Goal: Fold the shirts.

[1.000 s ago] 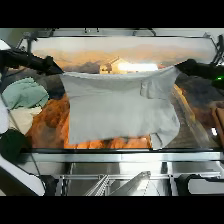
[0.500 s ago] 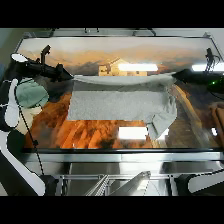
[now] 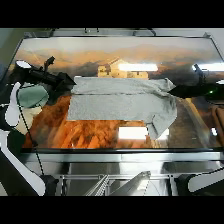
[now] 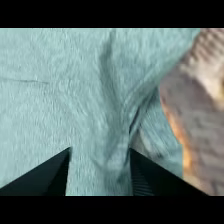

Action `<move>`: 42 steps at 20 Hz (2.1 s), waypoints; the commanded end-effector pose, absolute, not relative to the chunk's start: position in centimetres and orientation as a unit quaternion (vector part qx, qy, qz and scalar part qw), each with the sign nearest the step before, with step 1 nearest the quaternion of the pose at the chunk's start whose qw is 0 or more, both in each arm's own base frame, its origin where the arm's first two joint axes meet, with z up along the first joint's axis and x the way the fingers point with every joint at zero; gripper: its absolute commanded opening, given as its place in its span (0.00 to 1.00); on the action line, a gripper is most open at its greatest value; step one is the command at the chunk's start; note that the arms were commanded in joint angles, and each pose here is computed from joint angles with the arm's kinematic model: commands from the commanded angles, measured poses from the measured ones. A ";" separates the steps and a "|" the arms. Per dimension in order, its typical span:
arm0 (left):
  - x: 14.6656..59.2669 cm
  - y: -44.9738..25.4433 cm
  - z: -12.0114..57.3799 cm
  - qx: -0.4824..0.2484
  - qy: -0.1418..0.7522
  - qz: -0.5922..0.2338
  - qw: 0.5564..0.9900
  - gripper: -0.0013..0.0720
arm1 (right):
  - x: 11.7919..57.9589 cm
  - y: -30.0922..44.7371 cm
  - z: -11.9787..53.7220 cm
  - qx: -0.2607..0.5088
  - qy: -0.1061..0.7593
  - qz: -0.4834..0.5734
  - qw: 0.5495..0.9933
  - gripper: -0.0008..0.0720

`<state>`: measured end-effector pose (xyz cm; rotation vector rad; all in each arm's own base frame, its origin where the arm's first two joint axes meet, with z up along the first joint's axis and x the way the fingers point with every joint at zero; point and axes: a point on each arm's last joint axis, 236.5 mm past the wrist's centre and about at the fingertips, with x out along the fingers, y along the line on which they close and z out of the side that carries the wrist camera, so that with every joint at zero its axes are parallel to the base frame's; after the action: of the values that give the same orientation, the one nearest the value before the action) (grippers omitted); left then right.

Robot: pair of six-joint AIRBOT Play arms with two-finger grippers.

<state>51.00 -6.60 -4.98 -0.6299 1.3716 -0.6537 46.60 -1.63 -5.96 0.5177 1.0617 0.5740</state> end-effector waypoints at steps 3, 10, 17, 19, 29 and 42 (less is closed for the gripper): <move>44.5 -3.6 -2.9 -0.324 0.693 -0.273 0.583 0.99 | 38.7 -5.9 -5.7 0.232 0.600 0.198 0.739 0.65; 35.8 -4.8 -10.6 -0.287 0.783 -0.204 0.512 0.96 | 31.9 -1.7 -11.5 0.287 0.645 0.187 0.684 0.65; 35.0 -8.9 -12.3 -0.247 0.790 -0.225 0.514 0.59 | 33.2 -0.1 -10.5 0.324 0.621 0.198 0.686 0.64; 34.8 -10.1 -12.2 -0.228 0.786 -0.253 0.516 0.05 | 33.2 -0.1 -10.5 0.325 0.621 0.197 0.685 0.64; 35.9 -12.0 -10.6 -0.271 0.759 -0.289 0.517 0.05 | 30.3 2.8 -10.4 0.350 0.636 0.242 0.644 0.47; 31.7 -8.6 -2.9 -0.323 0.733 -0.333 0.497 0.04 | 29.2 -0.3 -0.1 0.277 0.557 0.188 0.760 0.04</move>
<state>33.05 -9.66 -5.67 -0.7289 1.8329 -0.7753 30.26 1.53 -2.91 0.6850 1.2773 0.5335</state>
